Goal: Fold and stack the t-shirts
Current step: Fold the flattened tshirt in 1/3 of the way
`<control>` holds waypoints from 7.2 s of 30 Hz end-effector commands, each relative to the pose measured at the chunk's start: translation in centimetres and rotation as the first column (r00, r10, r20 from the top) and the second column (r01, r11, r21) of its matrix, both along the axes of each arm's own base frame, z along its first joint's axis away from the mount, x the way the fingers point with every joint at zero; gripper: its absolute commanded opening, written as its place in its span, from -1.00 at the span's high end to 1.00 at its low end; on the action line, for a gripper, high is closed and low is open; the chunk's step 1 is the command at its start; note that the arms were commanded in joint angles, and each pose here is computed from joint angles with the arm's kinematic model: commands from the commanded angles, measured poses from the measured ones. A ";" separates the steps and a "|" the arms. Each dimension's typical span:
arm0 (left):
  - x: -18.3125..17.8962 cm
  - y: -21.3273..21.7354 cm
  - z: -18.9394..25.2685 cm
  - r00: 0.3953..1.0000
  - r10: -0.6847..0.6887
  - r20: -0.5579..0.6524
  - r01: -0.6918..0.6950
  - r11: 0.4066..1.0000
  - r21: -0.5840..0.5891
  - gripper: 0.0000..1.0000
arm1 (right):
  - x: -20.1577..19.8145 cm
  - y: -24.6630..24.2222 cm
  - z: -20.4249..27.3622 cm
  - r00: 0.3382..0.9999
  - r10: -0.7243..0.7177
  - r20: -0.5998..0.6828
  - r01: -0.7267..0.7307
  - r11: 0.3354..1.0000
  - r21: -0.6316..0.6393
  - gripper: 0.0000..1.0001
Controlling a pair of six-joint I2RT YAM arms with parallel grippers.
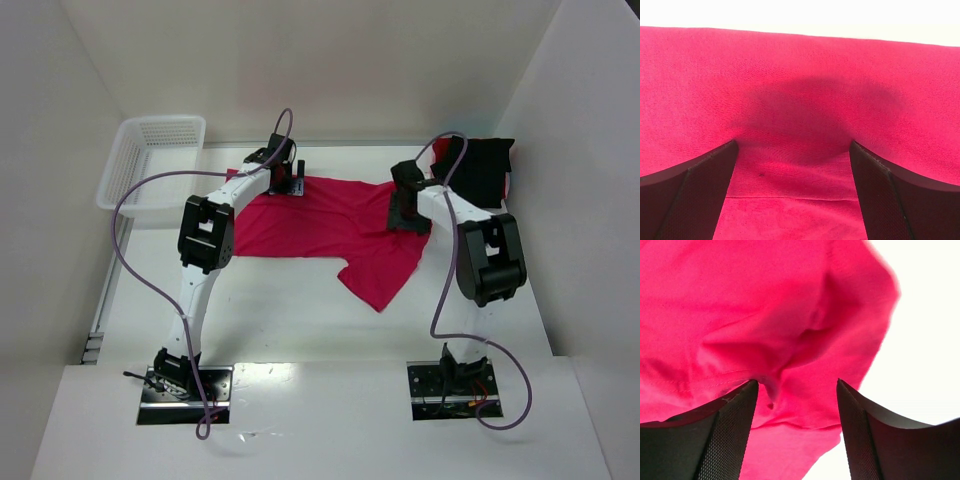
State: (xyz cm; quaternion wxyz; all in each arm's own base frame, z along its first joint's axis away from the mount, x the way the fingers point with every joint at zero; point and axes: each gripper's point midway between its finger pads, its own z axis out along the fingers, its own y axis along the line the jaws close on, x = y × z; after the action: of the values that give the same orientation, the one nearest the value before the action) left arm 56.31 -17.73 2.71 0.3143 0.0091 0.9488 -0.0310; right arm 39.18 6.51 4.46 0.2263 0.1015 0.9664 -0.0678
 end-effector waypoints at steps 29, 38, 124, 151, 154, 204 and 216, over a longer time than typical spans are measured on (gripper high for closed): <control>-1.5 0.5 -3.3 0.993 -0.050 -0.103 0.051 0.999 0.004 -1.00 | 16.3 -1.7 2.4 0.952 -0.083 0.294 0.022 0.978 0.205 0.12; -1.1 1.0 -3.2 0.994 -0.041 -0.101 0.042 0.999 0.003 -1.00 | 17.3 -4.5 0.0 0.963 -0.130 0.237 0.111 0.990 0.090 0.17; 1.9 5.5 -1.5 0.996 0.003 -0.094 -0.003 1.000 -0.002 -1.00 | 19.4 1.4 -3.1 0.982 0.119 0.146 -0.118 0.993 -0.015 -0.99; 2.9 4.9 0.2 0.999 0.005 -0.050 -0.007 0.999 -0.039 -1.00 | 18.1 7.4 9.0 0.844 0.324 0.426 -0.429 0.886 0.176 -0.96; 2.7 4.7 -0.1 0.998 0.000 -0.060 -0.002 0.999 -0.044 -1.00 | 19.4 7.6 6.9 0.867 0.307 0.393 -0.388 0.910 0.145 -0.96; 3.0 5.9 0.5 0.999 0.011 -0.050 -0.013 0.999 -0.041 -1.00 | 17.5 0.1 -1.2 0.980 0.113 0.163 -0.127 0.989 0.076 -0.98; 2.8 5.9 0.1 0.998 0.011 -0.059 -0.013 0.999 -0.039 -1.00 | 15.1 0.0 -2.2 0.988 0.095 0.123 -0.100 0.994 0.040 -0.98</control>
State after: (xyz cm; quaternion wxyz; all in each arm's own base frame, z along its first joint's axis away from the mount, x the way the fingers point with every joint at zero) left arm 59.92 -12.76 3.04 0.3058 0.0031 0.9510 -0.0462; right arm 55.10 6.82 2.27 0.2913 0.0574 0.9548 -0.0131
